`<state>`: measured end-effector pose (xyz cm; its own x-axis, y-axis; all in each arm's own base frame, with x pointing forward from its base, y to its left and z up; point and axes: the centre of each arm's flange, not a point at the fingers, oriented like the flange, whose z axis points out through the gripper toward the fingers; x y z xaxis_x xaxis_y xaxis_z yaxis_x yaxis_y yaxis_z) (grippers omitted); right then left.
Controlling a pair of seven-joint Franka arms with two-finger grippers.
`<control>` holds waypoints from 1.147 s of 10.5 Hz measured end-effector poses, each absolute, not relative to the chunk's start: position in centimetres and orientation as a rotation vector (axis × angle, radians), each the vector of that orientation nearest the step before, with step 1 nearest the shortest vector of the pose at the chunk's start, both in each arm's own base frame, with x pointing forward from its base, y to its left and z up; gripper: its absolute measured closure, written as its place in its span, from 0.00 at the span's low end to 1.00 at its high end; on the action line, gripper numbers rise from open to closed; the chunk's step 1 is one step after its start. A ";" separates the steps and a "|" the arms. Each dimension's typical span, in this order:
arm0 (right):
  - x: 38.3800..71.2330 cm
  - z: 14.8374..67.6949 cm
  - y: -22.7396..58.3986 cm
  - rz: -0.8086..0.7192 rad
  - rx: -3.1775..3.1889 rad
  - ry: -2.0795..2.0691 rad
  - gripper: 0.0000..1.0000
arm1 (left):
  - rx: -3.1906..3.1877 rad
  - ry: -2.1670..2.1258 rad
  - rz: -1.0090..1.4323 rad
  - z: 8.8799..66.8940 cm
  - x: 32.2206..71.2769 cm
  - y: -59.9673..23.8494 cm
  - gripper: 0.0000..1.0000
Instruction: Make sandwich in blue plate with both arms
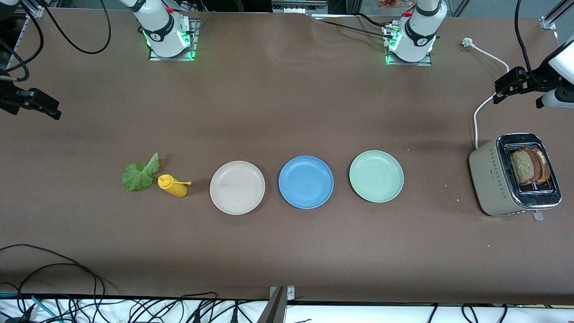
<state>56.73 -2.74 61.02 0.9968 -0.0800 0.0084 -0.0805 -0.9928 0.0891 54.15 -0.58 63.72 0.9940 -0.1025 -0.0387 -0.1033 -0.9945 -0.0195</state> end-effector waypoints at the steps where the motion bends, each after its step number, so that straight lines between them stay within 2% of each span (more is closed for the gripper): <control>1: 56.8 60.9 -2.7 0.005 3.049 -0.121 0.00 | -3.115 0.161 0.059 63.7 54.2 -0.6 0.00; 7: 58.1 58.5 -0.5 -0.040 3.055 -0.118 0.00 | -3.118 0.133 0.063 63.1 54.6 0.4 0.00; 12: 58.5 60.0 0.8 0.019 3.127 -0.113 0.00 | -3.118 0.132 0.053 63.2 54.7 0.5 0.00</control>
